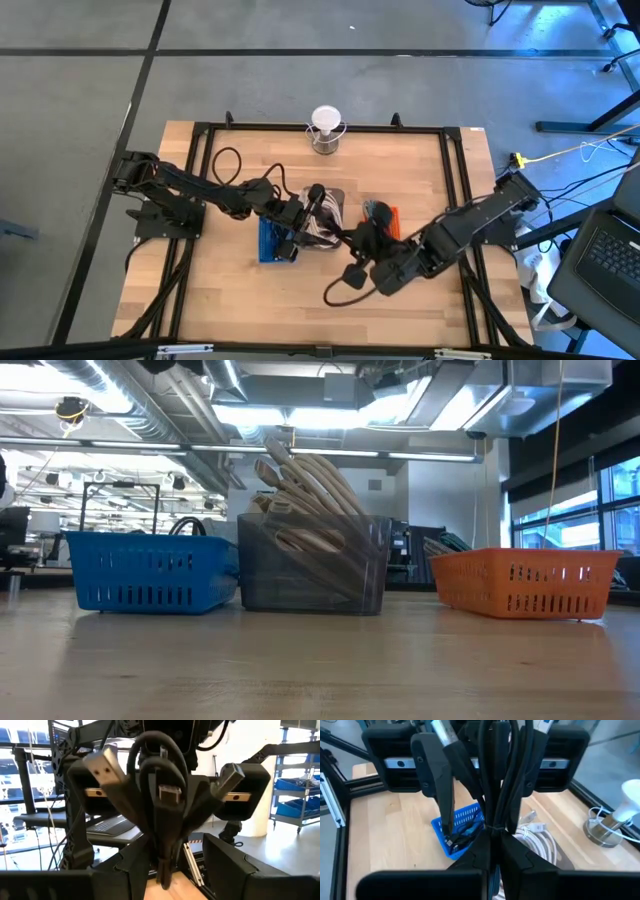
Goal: Pick & Place USB Port
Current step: Put the black charger cable into the blue bin
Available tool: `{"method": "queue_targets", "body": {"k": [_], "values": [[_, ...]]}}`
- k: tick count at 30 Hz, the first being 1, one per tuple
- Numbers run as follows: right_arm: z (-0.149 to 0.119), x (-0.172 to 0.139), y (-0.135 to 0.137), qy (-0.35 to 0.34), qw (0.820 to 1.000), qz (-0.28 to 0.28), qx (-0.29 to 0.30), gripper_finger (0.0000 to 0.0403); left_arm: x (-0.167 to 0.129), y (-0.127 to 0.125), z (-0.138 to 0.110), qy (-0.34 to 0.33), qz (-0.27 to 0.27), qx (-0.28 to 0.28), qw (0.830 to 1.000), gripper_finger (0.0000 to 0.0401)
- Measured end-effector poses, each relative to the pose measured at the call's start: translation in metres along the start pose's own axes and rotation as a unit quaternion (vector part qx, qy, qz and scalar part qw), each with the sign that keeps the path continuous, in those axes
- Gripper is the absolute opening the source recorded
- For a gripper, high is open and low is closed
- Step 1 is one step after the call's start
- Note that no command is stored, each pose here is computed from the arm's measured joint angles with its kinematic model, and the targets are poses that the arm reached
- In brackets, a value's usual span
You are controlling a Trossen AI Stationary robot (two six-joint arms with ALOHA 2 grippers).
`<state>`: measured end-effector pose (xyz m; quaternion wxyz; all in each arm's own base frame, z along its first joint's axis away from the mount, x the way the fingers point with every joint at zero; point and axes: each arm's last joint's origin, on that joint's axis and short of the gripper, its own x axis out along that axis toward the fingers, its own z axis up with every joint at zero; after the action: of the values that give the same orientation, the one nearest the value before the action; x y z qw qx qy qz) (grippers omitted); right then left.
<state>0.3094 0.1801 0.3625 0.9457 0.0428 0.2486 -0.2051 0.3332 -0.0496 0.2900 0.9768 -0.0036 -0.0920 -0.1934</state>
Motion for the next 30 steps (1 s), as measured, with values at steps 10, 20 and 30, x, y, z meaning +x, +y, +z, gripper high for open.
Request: {"method": "queue_targets", "body": {"k": [10, 20, 30], "values": [[0.0018, 0.0055, -0.0028, 0.021, 1.0, 0.019, 0.008, 0.0016, 0.0, 0.0002, -0.0004, 0.002, 0.004, 0.042, 0.999, 0.0128], [0.0012, 0.0054, -0.0026, 0.025, 0.999, 0.023, 0.006, 0.0016, -0.0001, 0.0003, -0.0006, 0.003, 0.002, 0.067, 0.998, 0.0027], [0.0, 0.0056, -0.0042, 0.027, 1.0, 0.012, 0.003, 0.0148, 0.0, -0.0001, -0.0013, 0.007, -0.003, 0.068, 0.998, 0.0027]]}}
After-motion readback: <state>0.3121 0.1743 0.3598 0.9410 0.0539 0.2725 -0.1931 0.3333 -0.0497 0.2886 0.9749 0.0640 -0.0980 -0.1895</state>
